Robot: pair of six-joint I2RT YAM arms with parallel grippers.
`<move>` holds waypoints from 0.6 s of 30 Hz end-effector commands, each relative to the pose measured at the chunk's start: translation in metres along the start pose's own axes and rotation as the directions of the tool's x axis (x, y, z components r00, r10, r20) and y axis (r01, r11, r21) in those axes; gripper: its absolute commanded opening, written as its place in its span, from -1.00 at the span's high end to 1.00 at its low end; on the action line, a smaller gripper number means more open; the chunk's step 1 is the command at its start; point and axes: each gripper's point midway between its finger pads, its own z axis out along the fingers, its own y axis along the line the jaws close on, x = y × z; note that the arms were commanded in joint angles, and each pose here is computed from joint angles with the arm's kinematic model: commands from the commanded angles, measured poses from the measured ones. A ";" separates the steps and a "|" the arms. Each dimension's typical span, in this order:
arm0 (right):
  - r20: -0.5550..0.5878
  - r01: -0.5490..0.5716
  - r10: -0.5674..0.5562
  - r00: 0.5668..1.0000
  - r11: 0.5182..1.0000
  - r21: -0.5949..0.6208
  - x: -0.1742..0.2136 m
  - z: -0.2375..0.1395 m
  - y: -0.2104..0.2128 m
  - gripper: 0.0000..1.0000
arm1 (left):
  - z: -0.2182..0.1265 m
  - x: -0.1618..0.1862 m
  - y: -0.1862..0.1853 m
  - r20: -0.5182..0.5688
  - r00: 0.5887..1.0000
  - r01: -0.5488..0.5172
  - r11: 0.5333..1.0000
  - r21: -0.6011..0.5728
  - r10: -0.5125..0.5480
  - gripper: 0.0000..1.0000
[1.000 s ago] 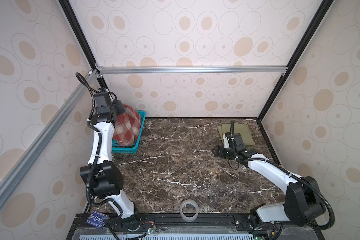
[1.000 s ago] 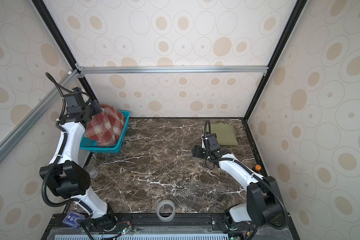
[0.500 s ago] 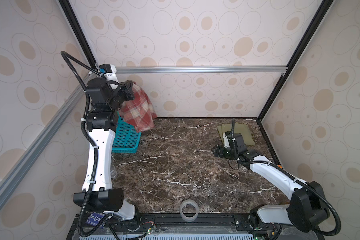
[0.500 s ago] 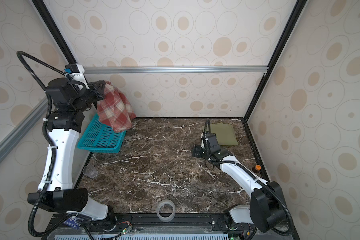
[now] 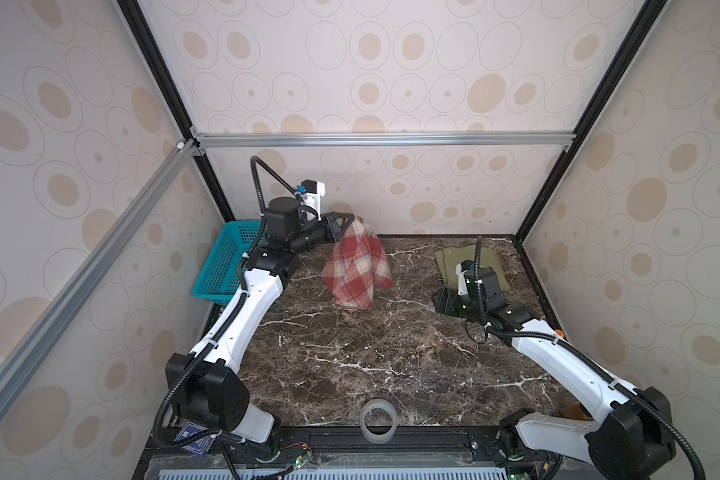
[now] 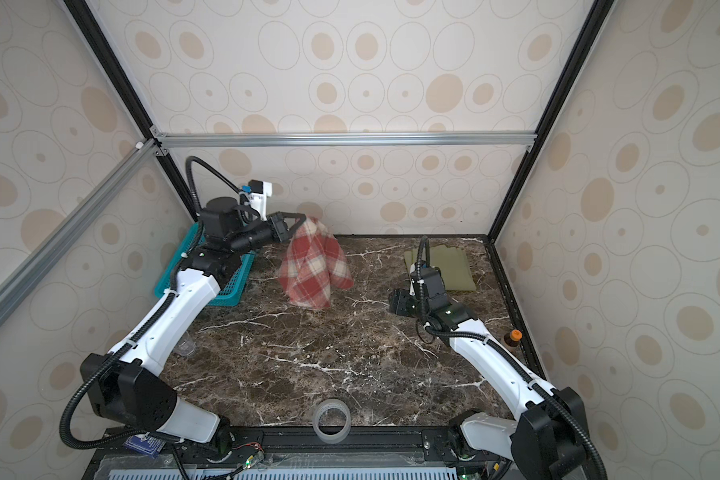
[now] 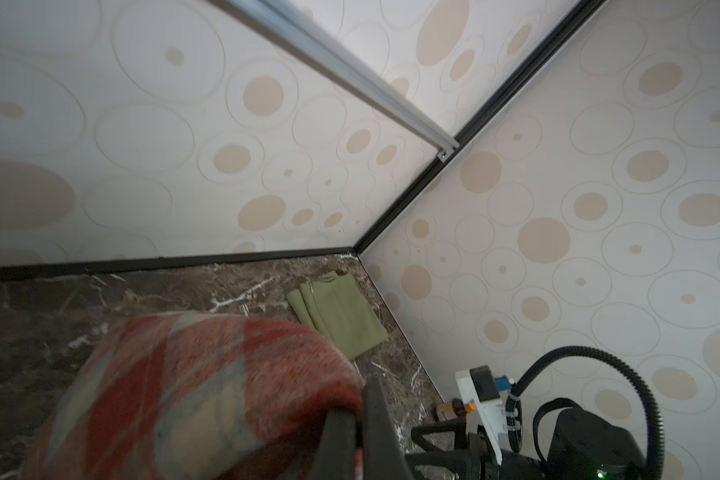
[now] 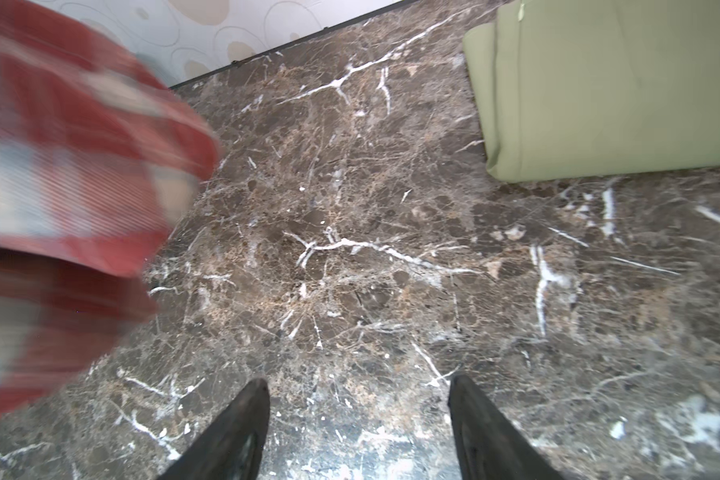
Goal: Fold and stack the skirts
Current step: 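Lift the red plaid skirt out of the basket with the left gripper, then lay the red plaid skirt on the table center with the left gripper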
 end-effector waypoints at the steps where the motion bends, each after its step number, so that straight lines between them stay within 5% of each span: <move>1: 0.016 0.028 -0.028 0.999 0.998 0.050 -0.005 -0.010 -0.006 -0.43 | 0.003 -0.006 -0.050 0.053 0.996 -0.077 0.982 0.170 0.068 1.00; 6: -0.016 0.029 -0.028 0.999 0.998 0.054 0.000 -0.002 -0.007 -0.43 | 0.014 0.051 -0.034 -0.073 0.995 -0.056 0.983 0.173 0.070 1.00; 11: -0.089 0.042 -0.038 0.995 0.998 0.045 0.015 0.016 -0.006 -0.43 | -0.009 0.139 0.026 -0.198 0.980 0.030 1.000 -0.005 -0.030 1.00; 14: -0.124 0.041 -0.036 0.992 0.998 0.040 0.022 0.031 -0.006 -0.42 | -0.035 0.193 0.067 -0.259 0.960 0.067 0.983 -0.168 -0.110 0.47; 18: -0.155 0.042 -0.038 0.987 0.999 0.021 0.025 0.051 -0.001 -0.42 | -0.066 0.224 0.089 -0.290 0.947 0.049 0.953 -0.300 -0.140 0.22</move>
